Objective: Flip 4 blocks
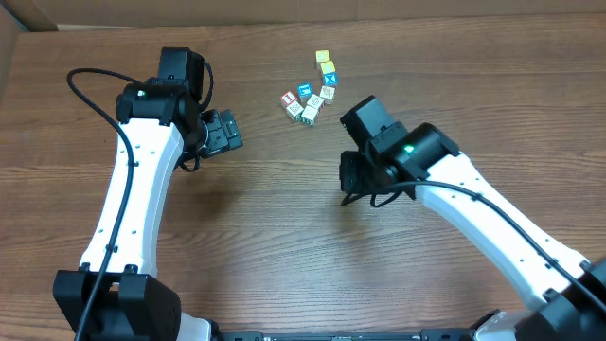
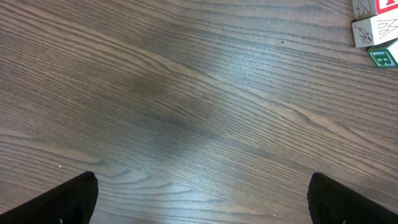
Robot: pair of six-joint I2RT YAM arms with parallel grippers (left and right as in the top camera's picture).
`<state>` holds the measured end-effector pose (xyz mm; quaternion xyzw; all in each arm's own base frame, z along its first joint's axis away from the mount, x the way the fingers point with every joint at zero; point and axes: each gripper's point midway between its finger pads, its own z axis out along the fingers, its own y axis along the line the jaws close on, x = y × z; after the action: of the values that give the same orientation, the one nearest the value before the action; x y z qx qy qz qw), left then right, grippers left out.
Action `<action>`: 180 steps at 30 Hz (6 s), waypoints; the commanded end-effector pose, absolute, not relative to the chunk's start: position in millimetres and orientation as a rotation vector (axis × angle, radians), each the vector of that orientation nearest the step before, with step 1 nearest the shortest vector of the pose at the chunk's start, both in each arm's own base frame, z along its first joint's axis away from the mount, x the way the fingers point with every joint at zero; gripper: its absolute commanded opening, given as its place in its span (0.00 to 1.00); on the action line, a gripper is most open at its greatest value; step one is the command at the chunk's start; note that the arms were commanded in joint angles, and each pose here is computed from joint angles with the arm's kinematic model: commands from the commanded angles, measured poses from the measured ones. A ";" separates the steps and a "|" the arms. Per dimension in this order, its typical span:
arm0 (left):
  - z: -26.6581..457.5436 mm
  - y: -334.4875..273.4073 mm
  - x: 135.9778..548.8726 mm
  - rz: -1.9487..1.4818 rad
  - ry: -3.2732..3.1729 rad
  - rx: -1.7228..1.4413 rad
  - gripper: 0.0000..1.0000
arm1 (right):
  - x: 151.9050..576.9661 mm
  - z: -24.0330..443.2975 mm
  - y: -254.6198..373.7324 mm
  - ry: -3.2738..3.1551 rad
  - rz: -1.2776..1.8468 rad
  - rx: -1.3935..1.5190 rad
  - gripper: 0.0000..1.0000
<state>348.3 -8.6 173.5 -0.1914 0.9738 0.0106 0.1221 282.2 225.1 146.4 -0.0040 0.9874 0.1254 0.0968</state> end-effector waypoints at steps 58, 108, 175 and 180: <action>169.6 -9.6 348.1 0.025 2.850 -0.583 1.00 | 236.8 26.7 286.6 2.976 0.178 -0.062 0.58; 169.6 -9.6 348.1 0.025 2.850 -0.583 1.00 | 268.0 54.1 264.1 2.998 0.089 0.029 0.22; 169.6 -9.6 348.1 0.025 2.850 -0.583 1.00 | 428.7 121.8 116.6 2.742 0.222 0.446 1.00; 179.5 -12.2 381.0 -0.032 2.716 -0.564 1.00 | 438.3 122.5 82.2 2.710 0.205 0.553 1.00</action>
<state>367.3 -9.9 178.4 -0.1932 0.9679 0.0000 0.1605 431.2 91.2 115.4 0.1881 0.9647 0.0668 0.1720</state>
